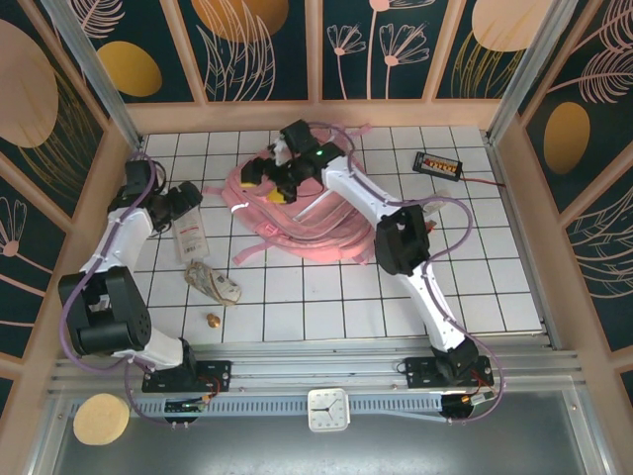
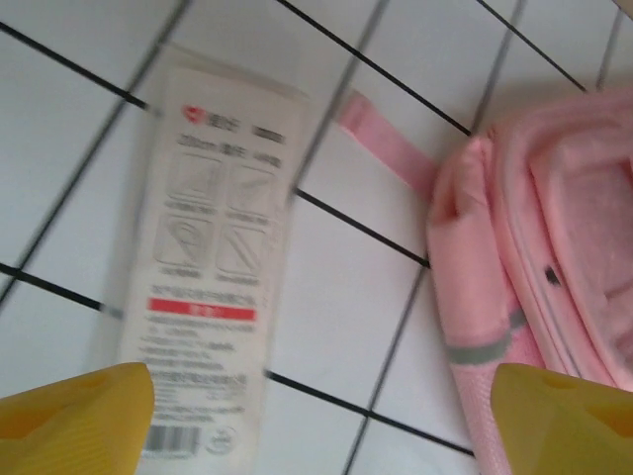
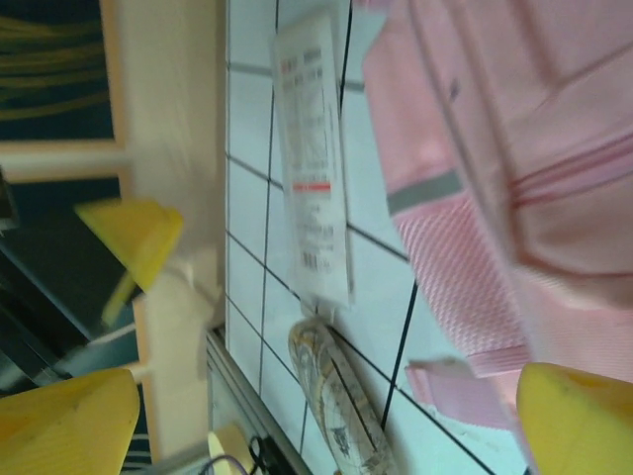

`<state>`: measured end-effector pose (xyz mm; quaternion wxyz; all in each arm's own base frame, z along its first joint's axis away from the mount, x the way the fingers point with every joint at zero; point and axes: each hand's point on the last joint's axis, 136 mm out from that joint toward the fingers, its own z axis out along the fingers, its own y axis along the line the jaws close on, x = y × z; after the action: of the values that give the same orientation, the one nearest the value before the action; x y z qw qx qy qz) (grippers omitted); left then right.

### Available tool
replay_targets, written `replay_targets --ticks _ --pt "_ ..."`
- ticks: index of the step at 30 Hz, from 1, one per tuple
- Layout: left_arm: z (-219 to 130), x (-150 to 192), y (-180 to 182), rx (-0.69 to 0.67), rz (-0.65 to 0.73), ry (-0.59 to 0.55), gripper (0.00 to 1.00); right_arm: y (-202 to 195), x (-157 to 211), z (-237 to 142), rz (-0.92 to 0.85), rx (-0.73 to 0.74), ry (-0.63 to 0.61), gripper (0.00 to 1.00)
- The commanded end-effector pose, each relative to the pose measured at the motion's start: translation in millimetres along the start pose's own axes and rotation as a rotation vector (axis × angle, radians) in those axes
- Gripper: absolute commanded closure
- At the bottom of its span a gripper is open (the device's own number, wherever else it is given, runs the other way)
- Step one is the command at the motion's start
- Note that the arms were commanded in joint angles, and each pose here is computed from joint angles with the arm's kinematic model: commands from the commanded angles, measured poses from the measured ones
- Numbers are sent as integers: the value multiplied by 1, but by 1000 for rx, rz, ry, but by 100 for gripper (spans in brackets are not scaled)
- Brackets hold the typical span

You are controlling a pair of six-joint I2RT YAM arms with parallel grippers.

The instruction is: Pack the student bag

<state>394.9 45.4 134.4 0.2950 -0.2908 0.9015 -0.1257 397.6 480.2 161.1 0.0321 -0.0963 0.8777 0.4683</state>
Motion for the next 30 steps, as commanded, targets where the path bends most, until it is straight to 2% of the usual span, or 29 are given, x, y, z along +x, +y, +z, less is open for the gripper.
replay_targets --ticks 1,6,8,11,14,20,24,27,29,30 --pt "24 15 35 -42 -89 93 15 14 16 19 -57 -60 46 2" --pt "53 30 55 -70 -62 166 19 29 35 36 -110 -87 84 2" --pt "57 34 53 -51 -60 180 20 26 43 42 -107 -77 103 2" --pt "69 43 66 -105 -64 231 20 22 48 42 -110 -65 102 2" --pt "75 52 80 -167 -52 277 21 19 44 34 -105 -61 72 1" --pt "86 79 105 -251 -33 350 31 10 29 19 -78 -59 25 1" --pt "96 95 106 -235 -39 387 50 6 28 15 -63 -63 10 1" --pt "105 108 91 -171 -25 413 54 2 28 13 -54 -59 7 1" --pt "111 116 77 -147 8 433 67 0 28 13 -50 -56 8 1" --pt "113 121 71 -135 20 442 79 0 27 14 -48 -57 9 1"
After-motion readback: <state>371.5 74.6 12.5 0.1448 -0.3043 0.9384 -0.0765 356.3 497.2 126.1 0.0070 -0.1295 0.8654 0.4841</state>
